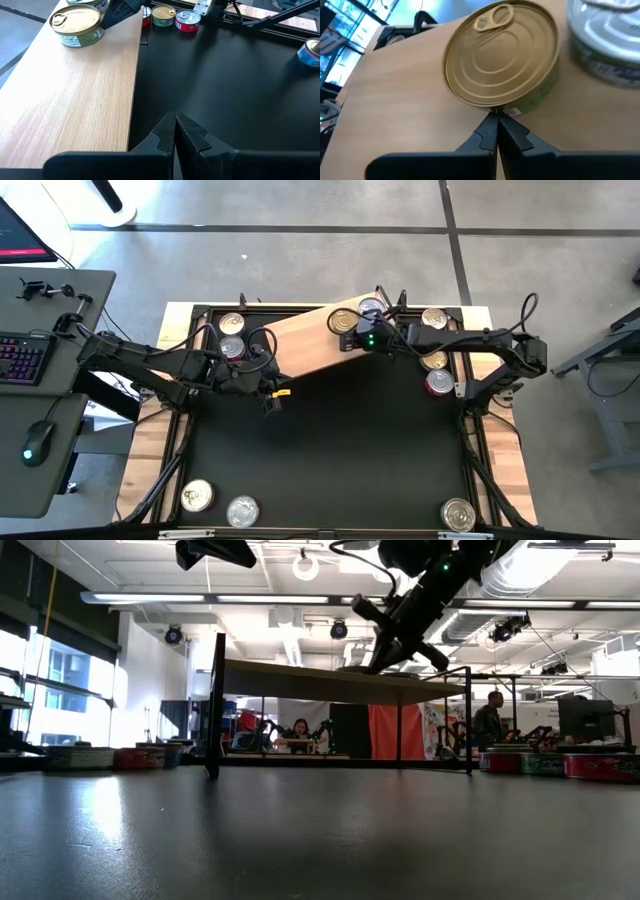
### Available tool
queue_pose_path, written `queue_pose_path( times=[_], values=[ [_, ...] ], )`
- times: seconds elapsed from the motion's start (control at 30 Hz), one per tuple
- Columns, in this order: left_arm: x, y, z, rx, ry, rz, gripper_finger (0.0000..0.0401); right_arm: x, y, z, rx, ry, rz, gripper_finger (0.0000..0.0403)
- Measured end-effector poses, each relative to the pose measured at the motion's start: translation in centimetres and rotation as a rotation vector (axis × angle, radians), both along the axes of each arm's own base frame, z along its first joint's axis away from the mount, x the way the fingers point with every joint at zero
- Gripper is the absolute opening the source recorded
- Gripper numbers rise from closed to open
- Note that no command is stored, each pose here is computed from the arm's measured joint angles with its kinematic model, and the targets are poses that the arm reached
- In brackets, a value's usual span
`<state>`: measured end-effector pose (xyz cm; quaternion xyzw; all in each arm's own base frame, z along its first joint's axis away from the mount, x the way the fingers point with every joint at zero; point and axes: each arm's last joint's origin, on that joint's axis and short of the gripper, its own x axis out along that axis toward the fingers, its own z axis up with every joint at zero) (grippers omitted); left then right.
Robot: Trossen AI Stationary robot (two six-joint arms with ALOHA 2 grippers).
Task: Stack canned seafood by type on shelf
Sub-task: Put the bottom gold and green tuna can on the shelf, then put the bottom left red tuna can on the shelf
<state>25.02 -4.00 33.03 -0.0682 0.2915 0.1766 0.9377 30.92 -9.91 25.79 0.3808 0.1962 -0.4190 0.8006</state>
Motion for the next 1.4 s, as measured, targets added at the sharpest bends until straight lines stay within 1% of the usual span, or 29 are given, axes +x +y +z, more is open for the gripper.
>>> queue_pose_path(
  times=[0.17,0.3,0.47,0.57,0.67,0.77,0.9,0.97,1.03,1.1,1.17,1.27,1.4],
  values=[
    [0.0,0.0,0.0,0.0,0.0,0.0,0.0,0.0,-0.1,0.0,-0.016,0.003,-0.019,0.0],
    [-0.1,-0.2,0.1,-0.024,0.0,-0.024,0.0,-0.3,0.6,0.9,0.004,-0.03,0.041,0.0],
    [-0.3,-1.6,1.6,-0.094,-0.017,-0.208,0.0,-2.0,2.6,4.5,-0.092,-0.097,0.166,0.0],
    [-0.7,-3.7,1.4,-0.12,0.019,-0.324,0.0,-3.6,4.2,6.5,-0.137,-0.129,0.247,0.0],
    [-1.4,-7.3,-0.5,-0.148,0.154,-0.414,0.0,-4.9,5.9,7.5,-0.159,-0.11,0.373,0.0],
    [-2.3,-11.6,-3.2,-0.186,0.315,-0.457,0.0,-5.8,7.7,7.6,-0.149,-0.063,0.469,0.0],
    [-3.7,-18.0,-7.6,-0.297,0.514,-0.54,0.0,-6.3,10.1,6.7,-0.115,0.039,0.576,0.0],
    [-4.5,-20.6,-9.6,-0.37,0.595,-0.547,0.0,-6.5,11.3,6.2,-0.102,0.086,0.625,0.0],
    [-5.2,-22.5,-11.2,-0.44,0.669,-0.542,0.0,-6.7,12.3,5.6,-0.088,0.146,0.671,0.0],
    [-5.5,-23.5,-12.2,-0.486,0.708,-0.504,0.0,-6.9,13.2,5.3,-0.066,0.174,0.691,0.0],
    [-5.6,-23.7,-12.6,-0.513,0.713,-0.449,0.0,-7.0,13.9,5.0,-0.051,0.199,0.708,0.0],
    [-5.5,-23.8,-12.6,-0.51,0.676,-0.419,0.0,-7.2,14.7,4.6,-0.036,0.234,0.736,0.0],
    [-5.3,-23.8,-12.7,-0.492,0.673,-0.438,0.0,-7.6,15.5,3.5,0.02,0.28,0.778,0.0]
  ],
)
